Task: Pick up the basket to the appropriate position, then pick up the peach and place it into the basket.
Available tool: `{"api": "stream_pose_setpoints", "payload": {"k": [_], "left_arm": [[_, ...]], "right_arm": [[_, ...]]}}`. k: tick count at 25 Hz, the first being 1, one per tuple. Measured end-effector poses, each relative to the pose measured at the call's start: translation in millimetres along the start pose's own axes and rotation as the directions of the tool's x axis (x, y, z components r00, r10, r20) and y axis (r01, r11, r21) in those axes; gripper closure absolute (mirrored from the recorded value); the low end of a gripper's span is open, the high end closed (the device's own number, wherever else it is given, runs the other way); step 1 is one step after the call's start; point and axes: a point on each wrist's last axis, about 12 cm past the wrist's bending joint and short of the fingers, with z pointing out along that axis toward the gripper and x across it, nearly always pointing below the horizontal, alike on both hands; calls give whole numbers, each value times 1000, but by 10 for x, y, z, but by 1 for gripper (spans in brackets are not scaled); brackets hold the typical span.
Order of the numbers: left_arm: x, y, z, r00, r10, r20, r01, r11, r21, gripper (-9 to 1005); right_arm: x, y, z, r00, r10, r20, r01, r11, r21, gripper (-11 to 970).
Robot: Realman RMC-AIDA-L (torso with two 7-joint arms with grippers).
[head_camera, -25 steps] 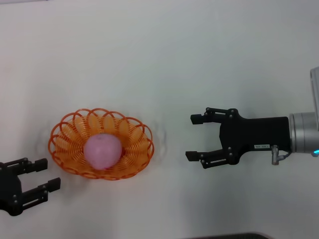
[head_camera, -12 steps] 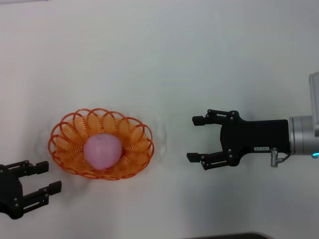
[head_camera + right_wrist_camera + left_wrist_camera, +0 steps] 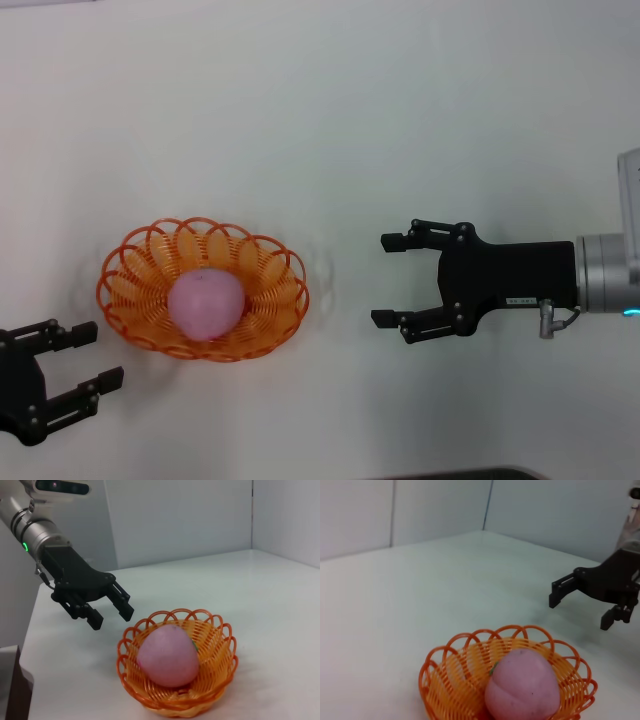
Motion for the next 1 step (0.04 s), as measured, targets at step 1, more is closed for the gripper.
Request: {"api": "stream_pose_setpoints", "payload": {"k": [1], "left_arm": [[11,-10,-2,1000,25,7,-25,1000,-4,413]], "right_arm": [[2,2,0,1000,-3,3,3,1000,2,17]]}}
